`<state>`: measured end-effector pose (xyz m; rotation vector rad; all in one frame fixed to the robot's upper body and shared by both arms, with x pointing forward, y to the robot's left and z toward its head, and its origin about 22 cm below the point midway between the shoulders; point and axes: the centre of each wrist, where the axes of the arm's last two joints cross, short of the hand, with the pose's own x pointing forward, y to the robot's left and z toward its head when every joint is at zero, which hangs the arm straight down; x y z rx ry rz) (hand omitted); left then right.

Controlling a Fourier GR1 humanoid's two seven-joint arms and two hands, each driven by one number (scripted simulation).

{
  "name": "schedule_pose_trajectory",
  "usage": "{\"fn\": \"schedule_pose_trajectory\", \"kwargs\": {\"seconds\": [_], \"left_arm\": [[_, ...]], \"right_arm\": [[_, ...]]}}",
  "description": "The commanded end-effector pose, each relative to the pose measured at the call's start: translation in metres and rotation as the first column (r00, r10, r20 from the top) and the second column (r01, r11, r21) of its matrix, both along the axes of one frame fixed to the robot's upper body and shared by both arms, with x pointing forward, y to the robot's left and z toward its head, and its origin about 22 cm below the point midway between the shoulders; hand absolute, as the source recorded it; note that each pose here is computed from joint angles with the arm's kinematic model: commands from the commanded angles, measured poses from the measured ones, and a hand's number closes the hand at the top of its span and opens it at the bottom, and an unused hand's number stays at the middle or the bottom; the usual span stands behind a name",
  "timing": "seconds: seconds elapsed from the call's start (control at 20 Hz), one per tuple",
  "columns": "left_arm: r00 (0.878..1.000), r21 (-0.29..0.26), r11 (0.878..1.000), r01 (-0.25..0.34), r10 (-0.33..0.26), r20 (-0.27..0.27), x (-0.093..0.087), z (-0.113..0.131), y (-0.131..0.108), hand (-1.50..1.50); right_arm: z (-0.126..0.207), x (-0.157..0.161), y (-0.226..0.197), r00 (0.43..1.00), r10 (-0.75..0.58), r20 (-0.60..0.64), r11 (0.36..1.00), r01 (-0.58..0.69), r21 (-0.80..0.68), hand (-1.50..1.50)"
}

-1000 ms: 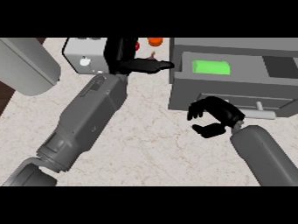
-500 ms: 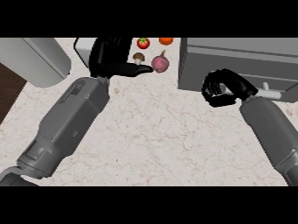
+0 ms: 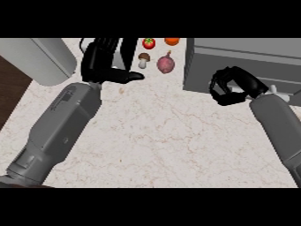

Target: Pick up the cup, place it into the drawer and close the drawer

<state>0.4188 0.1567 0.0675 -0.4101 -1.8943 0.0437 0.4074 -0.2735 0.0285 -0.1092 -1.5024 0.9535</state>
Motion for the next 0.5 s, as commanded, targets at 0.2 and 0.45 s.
{"fn": "schedule_pose_trajectory", "kwargs": {"seconds": [0.2,0.45], "left_arm": [[0.999,-0.002,0.999,0.035,-0.035,-0.002,-0.006,-0.007,0.006,-1.5],[0.998,0.0,0.998,0.066,-0.066,-0.005,-0.007,-0.007,0.005,-1.5]], "right_arm": [[0.086,0.03,-0.035,0.972,-0.17,0.164,0.985,0.172,0.002,1.5],[0.096,0.03,-0.04,0.973,-0.162,0.167,0.986,0.155,0.054,1.5]]}}
